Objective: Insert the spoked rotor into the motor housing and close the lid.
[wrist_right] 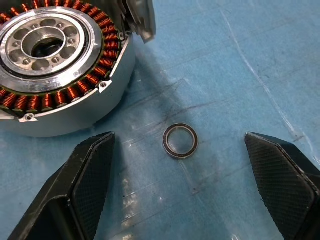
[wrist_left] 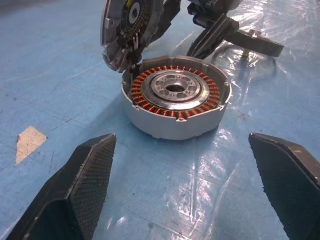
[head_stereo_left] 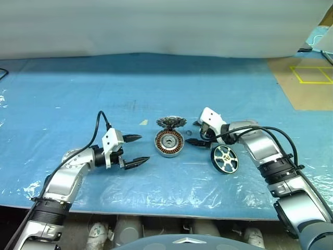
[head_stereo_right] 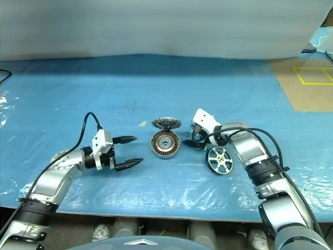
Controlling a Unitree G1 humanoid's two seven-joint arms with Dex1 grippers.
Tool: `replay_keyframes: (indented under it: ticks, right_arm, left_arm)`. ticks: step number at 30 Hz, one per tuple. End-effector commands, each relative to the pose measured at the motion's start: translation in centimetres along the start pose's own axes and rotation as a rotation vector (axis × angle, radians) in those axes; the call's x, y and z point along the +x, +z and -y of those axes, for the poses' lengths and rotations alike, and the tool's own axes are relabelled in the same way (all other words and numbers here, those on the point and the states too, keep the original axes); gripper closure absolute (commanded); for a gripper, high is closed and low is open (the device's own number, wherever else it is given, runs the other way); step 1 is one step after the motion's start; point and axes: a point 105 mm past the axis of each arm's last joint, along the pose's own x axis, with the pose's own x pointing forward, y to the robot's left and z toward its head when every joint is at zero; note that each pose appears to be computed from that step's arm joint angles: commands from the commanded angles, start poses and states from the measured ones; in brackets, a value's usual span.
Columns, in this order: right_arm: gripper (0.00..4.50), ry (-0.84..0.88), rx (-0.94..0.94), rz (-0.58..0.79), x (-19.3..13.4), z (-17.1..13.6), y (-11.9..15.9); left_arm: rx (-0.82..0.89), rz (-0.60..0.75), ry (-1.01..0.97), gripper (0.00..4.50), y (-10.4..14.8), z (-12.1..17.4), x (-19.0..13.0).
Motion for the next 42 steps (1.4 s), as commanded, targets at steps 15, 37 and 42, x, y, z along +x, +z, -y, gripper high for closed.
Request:
replay_keyframes:
  ticks: [15, 37, 42]
  right_arm:
    - [0.16, -0.009, -0.064, 0.003, -1.7, 0.3, -0.4]
    - [0.16, -0.061, -0.155, -0.045, 0.9, 1.2, -1.0]
    - [0.16, -0.053, -0.195, -0.067, 1.2, 1.2, -1.3]
  left_arm:
    - [0.038, 0.043, 0.007, 0.00, 1.8, -0.4, 0.3]
    - [0.047, 0.034, 0.003, 0.00, 1.7, 0.0, 0.4]
    - [0.048, 0.035, 0.015, 0.00, 1.6, -0.1, 0.4]
